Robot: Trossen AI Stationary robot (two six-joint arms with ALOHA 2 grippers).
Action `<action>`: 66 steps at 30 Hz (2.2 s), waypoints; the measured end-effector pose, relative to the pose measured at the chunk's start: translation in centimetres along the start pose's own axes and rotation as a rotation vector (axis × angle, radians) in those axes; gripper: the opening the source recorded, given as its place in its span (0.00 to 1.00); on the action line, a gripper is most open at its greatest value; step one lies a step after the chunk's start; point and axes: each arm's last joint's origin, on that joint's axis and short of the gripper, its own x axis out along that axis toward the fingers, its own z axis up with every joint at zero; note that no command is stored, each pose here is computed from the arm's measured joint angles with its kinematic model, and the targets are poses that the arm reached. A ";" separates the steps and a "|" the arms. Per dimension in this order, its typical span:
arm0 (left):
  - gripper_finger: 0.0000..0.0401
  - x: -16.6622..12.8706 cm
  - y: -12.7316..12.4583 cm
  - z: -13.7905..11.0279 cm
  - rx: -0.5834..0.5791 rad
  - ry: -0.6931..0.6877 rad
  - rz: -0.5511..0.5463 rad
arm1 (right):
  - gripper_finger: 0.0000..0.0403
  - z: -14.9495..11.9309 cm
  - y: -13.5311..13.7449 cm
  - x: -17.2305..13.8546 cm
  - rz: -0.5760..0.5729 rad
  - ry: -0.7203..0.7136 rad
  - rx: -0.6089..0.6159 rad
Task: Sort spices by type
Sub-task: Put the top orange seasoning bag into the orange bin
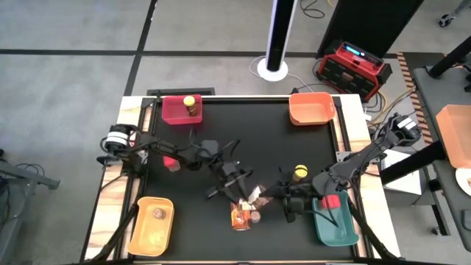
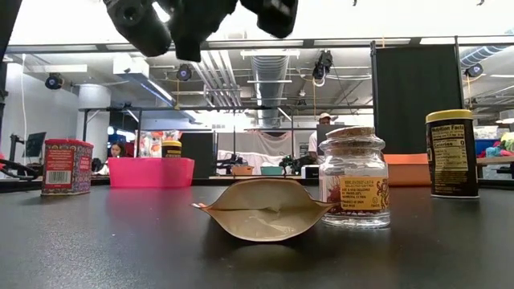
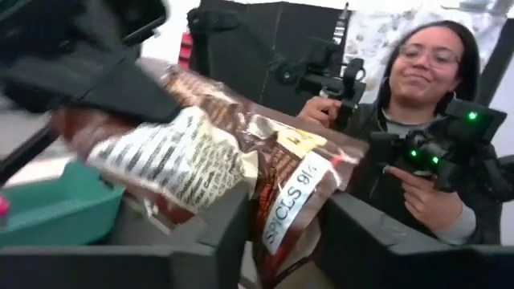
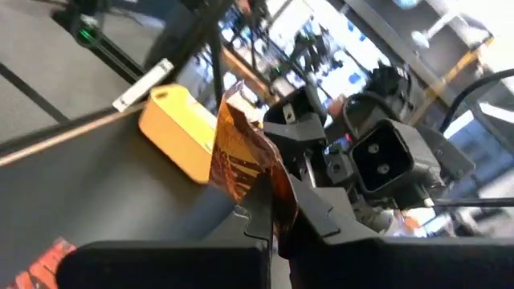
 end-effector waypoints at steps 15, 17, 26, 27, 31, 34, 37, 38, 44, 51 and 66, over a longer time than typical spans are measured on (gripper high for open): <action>0.46 -5.4 3.4 1.6 0.006 -0.032 0.171 | 0.02 1.2 -1.5 -0.4 0.050 0.366 0.201; 0.46 -6.1 3.8 1.8 0.008 -0.038 0.195 | 0.02 1.2 -1.7 -0.5 0.035 0.403 0.211; 0.46 -8.6 5.2 1.6 -0.008 -0.021 0.306 | 0.02 1.2 -2.6 -0.9 -0.179 0.527 0.190; 0.46 -8.9 5.3 1.4 -0.015 -0.015 0.324 | 0.02 1.3 -2.8 -1.0 -0.216 0.545 0.175; 0.46 -10.0 5.7 0.8 -0.050 -0.002 0.381 | 0.02 2.0 -4.0 -1.4 -0.305 0.606 0.157; 0.46 -10.8 6.0 0.6 -0.061 -0.009 0.445 | 0.02 2.4 -5.0 -1.6 -0.333 0.640 0.202; 0.45 -11.3 6.3 0.4 -0.063 -0.018 0.517 | 0.02 2.4 -5.9 -1.8 -0.368 0.669 0.262; 0.44 -11.3 6.3 0.4 -0.056 -0.018 0.533 | 0.02 2.3 -6.1 -1.9 -0.378 0.682 0.275; 0.42 -10.0 5.4 0.4 -0.053 0.025 0.556 | 0.02 0.9 -8.6 -2.8 -0.499 0.837 0.348; 0.41 -6.8 3.8 -0.7 -0.053 0.104 0.582 | 0.02 -2.7 -14.1 -5.0 -0.752 1.099 0.554; 0.41 -4.5 -3.6 2.4 0.028 0.253 1.051 | 0.02 -13.3 -22.9 -10.4 -0.843 1.593 0.983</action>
